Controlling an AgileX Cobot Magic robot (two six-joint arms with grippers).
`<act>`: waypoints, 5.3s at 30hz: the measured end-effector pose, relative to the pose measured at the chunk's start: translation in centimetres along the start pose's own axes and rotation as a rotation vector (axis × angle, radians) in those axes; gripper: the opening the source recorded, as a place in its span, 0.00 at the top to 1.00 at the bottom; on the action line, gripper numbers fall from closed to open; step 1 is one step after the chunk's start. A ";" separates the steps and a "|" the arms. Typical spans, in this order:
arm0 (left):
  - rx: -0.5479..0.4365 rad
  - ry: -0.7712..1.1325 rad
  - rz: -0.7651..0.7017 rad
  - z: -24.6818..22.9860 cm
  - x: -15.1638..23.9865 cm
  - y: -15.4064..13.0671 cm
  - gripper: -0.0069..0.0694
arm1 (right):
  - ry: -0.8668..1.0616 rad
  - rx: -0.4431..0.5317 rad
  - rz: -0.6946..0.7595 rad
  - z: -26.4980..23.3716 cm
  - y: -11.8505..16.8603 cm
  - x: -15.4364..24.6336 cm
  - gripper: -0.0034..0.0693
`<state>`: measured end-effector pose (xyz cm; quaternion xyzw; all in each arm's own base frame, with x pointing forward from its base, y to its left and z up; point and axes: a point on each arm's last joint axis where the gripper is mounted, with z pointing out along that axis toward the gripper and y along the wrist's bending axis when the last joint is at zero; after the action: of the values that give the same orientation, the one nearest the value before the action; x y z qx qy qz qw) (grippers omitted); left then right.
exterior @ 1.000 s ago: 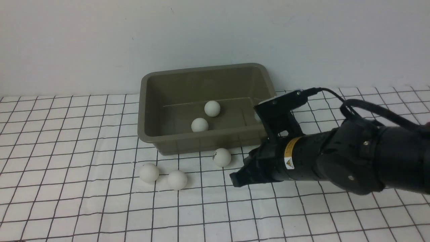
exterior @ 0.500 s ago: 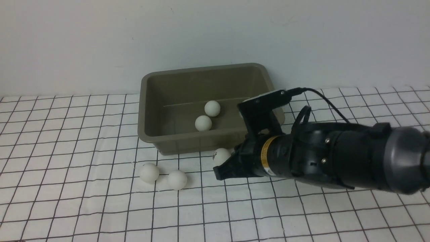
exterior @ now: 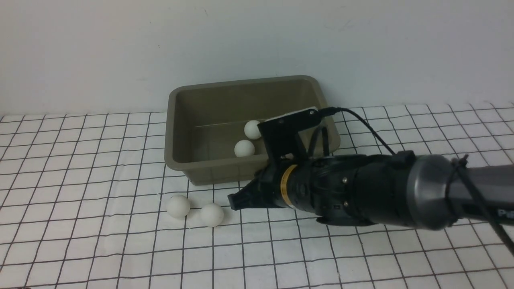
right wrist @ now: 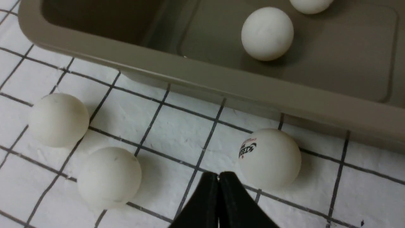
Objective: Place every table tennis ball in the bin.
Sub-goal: Use the right arm to clamp the table tennis ball closest to it, then use the right arm to put the table tennis ball into the box
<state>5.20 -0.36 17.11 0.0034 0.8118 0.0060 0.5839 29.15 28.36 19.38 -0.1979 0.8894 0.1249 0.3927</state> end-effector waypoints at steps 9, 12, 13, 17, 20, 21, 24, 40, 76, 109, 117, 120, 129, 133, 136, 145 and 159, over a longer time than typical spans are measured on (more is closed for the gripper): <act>0.000 0.000 0.000 0.0 0.0 0.0 0.92 | 0.013 0.056 -0.020 0.5 0.0 0.0 0.96; 0.000 0.000 0.000 0.0 0.0 0.0 0.92 | 0.012 0.031 -0.059 0.5 0.3 0.0 0.94; 0.000 0.000 0.000 0.0 0.0 0.0 0.92 | 0.012 0.028 -0.060 0.5 0.3 0.0 0.93; 0.000 0.000 0.000 0.0 0.0 0.0 0.92 | 0.015 -0.009 -0.038 0.5 0.6 0.0 0.81; 0.000 0.000 0.000 0.0 0.0 0.0 0.92 | 0.020 -0.013 -0.031 0.5 0.7 0.1 0.66; 0.000 0.000 0.000 0.0 0.0 0.0 0.92 | 0.022 -0.014 -0.031 0.5 0.7 0.1 0.62; 0.000 0.000 0.000 0.0 0.0 0.0 0.92 | 0.031 -0.010 -0.017 0.5 0.7 0.2 0.40; 0.000 0.000 0.001 0.0 0.0 0.0 0.92 | 0.091 0.046 -0.070 2.6 0.0 1.9 0.20; 0.000 0.000 0.001 0.0 0.0 0.0 0.92 | 0.059 0.032 -0.037 5.3 -2.5 0.8 0.19; 0.000 0.000 0.001 0.0 0.0 0.0 0.92 | 0.102 0.108 -0.021 8.3 -2.7 1.3 0.33; 0.000 0.000 0.001 0.0 0.0 0.0 0.92 | 0.116 0.123 -0.026 8.2 -2.7 1.4 0.46; 0.000 0.000 0.001 0.0 0.0 0.0 0.92 | 0.112 0.103 -0.071 7.6 -1.4 1.3 0.46; 0.000 0.000 0.001 0.0 0.0 0.0 0.92 | 0.149 0.136 -0.222 3.3 3.1 0.9 0.46; 0.000 0.000 0.001 0.0 0.0 0.0 0.92 | 0.157 0.140 -0.297 1.9 4.3 0.8 0.46; 0.000 0.000 0.001 0.0 0.0 0.0 0.92 | 0.117 0.118 -0.313 0.6 4.9 -0.1 0.46; 0.000 0.000 0.001 0.0 0.0 0.0 0.92 | -0.119 0.147 -0.227 -1.7 1.8 -7.8 0.46; 0.000 0.000 0.001 0.0 0.0 0.0 0.92 | -0.181 0.179 -0.145 1.8 -6.0 -9.9 0.46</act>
<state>5.20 -0.35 17.11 0.0037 0.8118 0.0065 0.5838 39.07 26.17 25.22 -0.2139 0.8413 0.0340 0.4953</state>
